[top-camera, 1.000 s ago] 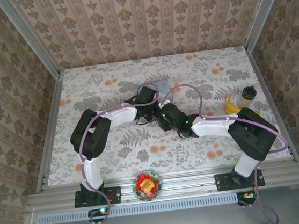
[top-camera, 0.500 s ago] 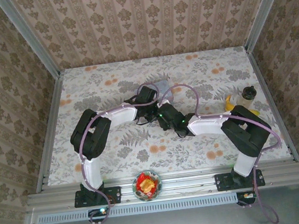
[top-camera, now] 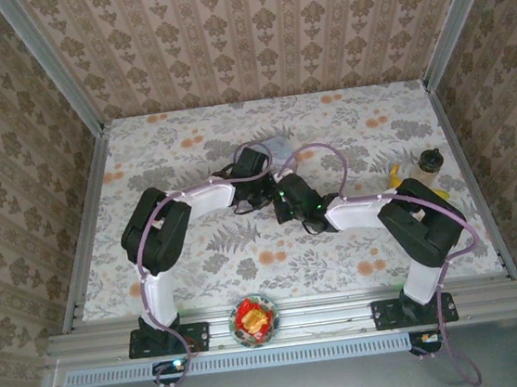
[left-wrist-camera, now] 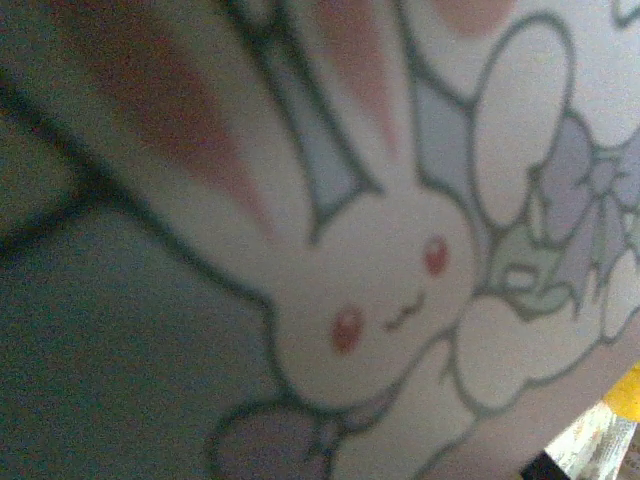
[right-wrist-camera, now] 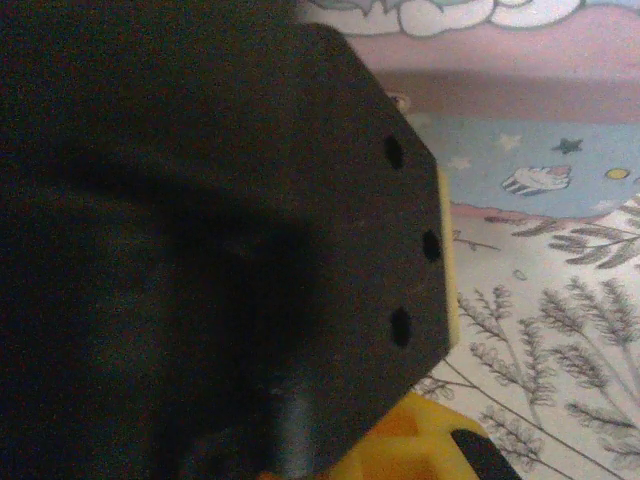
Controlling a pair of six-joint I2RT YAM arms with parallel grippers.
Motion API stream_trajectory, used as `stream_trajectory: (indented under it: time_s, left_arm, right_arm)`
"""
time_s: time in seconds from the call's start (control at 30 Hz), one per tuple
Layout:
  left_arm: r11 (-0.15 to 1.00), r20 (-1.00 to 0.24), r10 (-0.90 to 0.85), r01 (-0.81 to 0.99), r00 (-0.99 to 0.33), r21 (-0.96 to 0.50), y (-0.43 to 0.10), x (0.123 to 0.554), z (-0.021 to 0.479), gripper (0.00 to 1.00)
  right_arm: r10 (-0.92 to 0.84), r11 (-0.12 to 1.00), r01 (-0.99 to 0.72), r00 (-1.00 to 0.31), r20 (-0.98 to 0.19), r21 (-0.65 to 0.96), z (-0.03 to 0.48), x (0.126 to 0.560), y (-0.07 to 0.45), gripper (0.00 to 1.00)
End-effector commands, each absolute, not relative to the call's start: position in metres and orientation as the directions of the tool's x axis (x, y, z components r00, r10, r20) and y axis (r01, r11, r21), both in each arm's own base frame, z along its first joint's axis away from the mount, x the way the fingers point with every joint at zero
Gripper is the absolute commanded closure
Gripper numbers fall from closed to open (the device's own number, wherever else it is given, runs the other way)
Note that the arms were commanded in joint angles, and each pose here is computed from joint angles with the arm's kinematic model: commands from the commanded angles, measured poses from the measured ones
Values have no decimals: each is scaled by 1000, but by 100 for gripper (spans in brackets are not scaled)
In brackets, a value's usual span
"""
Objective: Unlock the padlock with the key
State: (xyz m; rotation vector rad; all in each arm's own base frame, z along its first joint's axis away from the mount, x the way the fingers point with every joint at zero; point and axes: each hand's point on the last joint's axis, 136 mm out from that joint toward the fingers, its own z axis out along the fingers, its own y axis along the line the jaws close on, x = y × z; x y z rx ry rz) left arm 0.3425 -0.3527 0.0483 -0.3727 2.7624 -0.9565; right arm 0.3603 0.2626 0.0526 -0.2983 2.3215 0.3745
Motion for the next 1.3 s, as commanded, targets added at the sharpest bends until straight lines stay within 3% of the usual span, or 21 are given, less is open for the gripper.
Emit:
stream_trajectory:
  time_s: [0.0,0.1,0.23,0.8,0.93,1.1,1.27]
  left_arm:
    - [744,69,-206,-202,-976,-637,-369,296,45,100]
    - [742,71,-202,-200,-977,-639,-370,295,44,100]
    - [738,73,-206,-204,-976,-643,-370,294,44,100]
    - [719,88,-229,-229,-969,-656,-369,292,43,99]
    - [704,98,-244,-245,-965,-667,-368,293,44,87]
    - [684,90,-255,-245,-963,-687,-367,293,52,64]
    - [669,71,-259,-232,-963,-706,-365,294,65,51]
  right_arm:
    - [132,891,-185,-769,-626,415,41,373,238,100]
    - [242,779,-166,-810,-534,605,52,380,241,100]
    - [323,665,-125,-841,-434,736,62,388,243,100]
    - [531,472,20,-804,-266,881,56,404,215,100]
    - [563,462,53,-789,-246,885,51,405,211,100]
    - [596,484,94,-763,-249,870,45,407,202,100]
    - [597,487,89,-760,-256,869,45,413,203,100]
